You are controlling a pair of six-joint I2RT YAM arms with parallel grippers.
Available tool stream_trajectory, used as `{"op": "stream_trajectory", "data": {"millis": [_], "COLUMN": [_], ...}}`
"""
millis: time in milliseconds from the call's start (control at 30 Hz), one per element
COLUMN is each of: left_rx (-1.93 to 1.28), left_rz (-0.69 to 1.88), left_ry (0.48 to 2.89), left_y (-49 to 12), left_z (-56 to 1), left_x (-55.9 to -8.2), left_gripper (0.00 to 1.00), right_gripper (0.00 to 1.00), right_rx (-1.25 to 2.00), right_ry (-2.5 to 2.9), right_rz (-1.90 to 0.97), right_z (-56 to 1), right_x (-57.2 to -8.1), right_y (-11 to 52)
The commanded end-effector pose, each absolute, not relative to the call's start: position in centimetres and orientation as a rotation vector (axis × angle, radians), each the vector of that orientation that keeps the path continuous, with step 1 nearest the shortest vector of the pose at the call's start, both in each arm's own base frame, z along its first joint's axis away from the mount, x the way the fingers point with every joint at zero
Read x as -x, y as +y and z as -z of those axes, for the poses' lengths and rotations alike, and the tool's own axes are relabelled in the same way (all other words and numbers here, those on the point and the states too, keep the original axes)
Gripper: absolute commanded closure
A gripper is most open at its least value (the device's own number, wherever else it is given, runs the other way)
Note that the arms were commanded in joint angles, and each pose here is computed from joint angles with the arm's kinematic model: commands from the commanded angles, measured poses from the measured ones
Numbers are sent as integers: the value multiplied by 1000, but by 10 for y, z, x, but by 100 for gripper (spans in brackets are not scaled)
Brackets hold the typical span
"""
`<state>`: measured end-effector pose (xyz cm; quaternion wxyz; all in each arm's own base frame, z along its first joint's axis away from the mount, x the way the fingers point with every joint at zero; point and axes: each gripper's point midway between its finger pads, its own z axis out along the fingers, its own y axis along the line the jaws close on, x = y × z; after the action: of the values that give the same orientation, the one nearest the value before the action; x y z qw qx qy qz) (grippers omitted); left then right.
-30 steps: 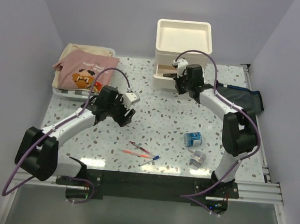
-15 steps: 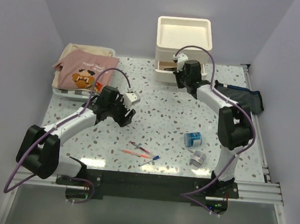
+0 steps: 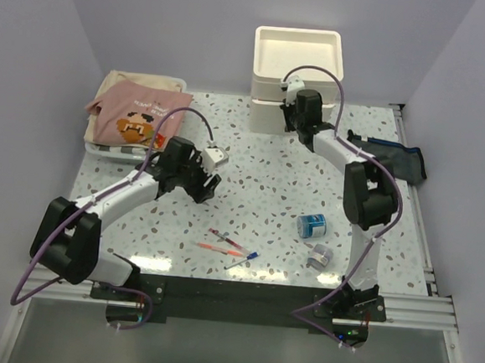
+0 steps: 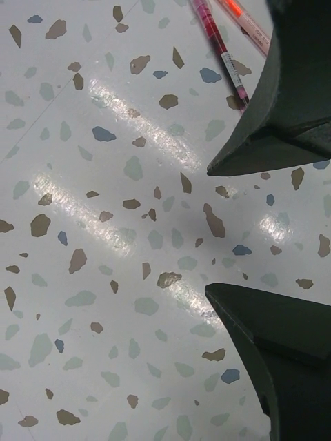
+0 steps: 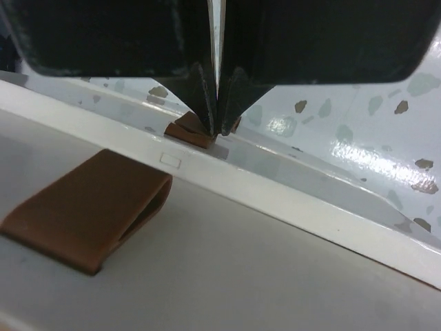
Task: Sort the stationery into containers
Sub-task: Move the storage box to the center of the board.
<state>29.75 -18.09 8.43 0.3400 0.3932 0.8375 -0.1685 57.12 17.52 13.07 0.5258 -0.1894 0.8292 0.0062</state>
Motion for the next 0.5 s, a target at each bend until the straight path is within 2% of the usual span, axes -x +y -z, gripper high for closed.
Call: {"op": "stream_trajectory", "data": {"millis": [0,167,267,333,433,467], "left_rx": [-1012,-1015,-1016,-1017,-1016,-1013], "left_rz": [449,448,446,444,436,431], "left_ry": [2097,2104,2107,2101,2090,2084], "left_y": [-192,-192,-191,-191,-191,-191], "left_z": [-104,-104,-104,-107,-110,-112], "left_x": [-317,-318,-318,-318,-319,-321], "left_gripper": [32,32,32,32,31,31], "right_gripper": [100,100,99,90,57,50], "right_rx": [344,342,349,339,292,278], "right_ry": [1845,1844,1890,1963,2060,2072], "right_rz": [69,67,35,-10,-87,-99], "right_z": [-175,-176,-180,-180,-184,-186], "right_x": [-609,-613,-598,-572,-534,-527], "right_y": [154,156,157,155,152,151]}}
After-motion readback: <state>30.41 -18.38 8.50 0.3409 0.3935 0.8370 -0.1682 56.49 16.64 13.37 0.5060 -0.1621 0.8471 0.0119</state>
